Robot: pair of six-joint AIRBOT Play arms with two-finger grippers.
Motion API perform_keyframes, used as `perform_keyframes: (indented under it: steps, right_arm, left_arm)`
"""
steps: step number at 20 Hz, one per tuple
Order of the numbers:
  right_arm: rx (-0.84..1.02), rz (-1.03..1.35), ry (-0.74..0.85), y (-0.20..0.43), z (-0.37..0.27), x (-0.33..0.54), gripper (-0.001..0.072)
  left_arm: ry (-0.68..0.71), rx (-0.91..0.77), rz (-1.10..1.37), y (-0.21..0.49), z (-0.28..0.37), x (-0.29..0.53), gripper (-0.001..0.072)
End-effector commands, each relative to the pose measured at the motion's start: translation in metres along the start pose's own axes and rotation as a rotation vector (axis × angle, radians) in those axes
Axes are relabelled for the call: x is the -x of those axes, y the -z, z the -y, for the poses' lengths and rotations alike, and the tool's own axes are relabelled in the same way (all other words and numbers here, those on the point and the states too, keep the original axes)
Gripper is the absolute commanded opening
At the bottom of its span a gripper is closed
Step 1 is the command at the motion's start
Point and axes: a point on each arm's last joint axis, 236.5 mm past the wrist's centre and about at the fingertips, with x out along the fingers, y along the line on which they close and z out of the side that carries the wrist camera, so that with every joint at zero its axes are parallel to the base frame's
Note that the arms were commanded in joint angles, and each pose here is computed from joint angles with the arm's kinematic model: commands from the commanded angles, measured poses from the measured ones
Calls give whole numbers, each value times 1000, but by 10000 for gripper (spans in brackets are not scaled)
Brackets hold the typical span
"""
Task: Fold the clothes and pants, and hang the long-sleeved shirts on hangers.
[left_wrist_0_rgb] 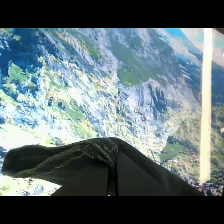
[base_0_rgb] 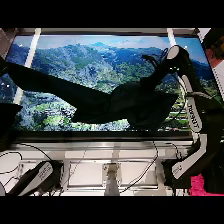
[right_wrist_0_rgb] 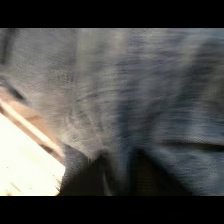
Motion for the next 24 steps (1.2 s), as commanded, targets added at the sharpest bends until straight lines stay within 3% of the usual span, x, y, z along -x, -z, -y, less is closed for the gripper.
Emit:
perform_keyframes:
  steps: [1,4,6,8,14,15,17,18,21,24]
  right_arm:
    - [25,-16,106,-3,6,-4,21]
    - [-18,86,47,-24,-25,25,19]
    - [53,154,-132,-33,-96,52,19]
    - [112,65,-269,-8,-165,58,19]
    - [265,-186,-74,51,-259,-12,23]
    - [315,-209,-44,62,-273,-22,58]
    - [397,-232,64,76,-284,-38,493]
    - [440,-231,128,78,-283,-43,558]
    - [494,-166,245,60,-271,-45,540]
    - [494,59,165,1,-270,-38,541]
  left_arm:
    - [23,-23,-32,7,7,-12,10]
    - [52,-32,-72,16,17,-37,9]
    - [65,-31,-98,23,20,-61,9]
    - [54,-37,-77,20,18,-87,9]
    - [30,-39,-19,13,13,-126,9]
    - [12,-52,-16,13,8,-129,9]
    - [-4,-65,-3,10,4,-130,10]
    - [-4,-65,-2,10,4,-130,10]
    - [-2,-67,-6,11,5,-130,10]
    - [-1,-67,-8,11,5,-130,10]
